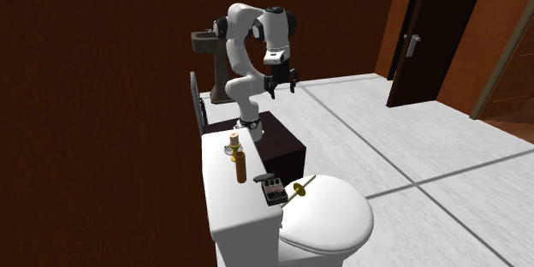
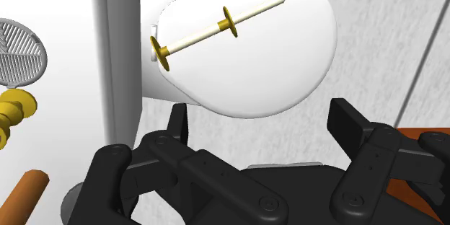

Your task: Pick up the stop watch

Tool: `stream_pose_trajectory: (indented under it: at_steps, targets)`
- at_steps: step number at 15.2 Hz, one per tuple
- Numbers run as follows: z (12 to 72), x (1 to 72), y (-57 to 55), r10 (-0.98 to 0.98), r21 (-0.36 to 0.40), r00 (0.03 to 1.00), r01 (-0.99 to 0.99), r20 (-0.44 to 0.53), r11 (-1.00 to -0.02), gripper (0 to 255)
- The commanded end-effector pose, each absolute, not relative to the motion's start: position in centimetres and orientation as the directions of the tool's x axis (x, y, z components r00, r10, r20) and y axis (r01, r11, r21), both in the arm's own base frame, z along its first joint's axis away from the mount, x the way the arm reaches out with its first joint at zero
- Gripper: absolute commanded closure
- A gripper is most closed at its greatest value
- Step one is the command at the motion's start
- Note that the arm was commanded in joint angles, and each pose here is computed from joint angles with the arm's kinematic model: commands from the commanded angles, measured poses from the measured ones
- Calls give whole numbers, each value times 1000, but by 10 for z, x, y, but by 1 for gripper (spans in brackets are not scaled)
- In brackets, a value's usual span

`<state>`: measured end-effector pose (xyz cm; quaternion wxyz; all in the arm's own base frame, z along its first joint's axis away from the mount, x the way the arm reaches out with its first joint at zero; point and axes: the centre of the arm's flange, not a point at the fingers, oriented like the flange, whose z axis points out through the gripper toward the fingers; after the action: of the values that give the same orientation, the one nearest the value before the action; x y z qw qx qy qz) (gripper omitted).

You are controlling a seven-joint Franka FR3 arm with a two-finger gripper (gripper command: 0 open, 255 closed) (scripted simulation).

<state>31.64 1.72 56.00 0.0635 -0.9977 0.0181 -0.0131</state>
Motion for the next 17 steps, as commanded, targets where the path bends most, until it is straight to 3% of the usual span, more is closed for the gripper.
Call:
stream_pose_trajectory:
  at_steps: [1, 17]
  targets:
    - [560, 316, 17, -38, -127, 999, -34, 24, -991, 0]
    - [483, 457, -87, 49, -9, 992, 50, 117, -999, 0]
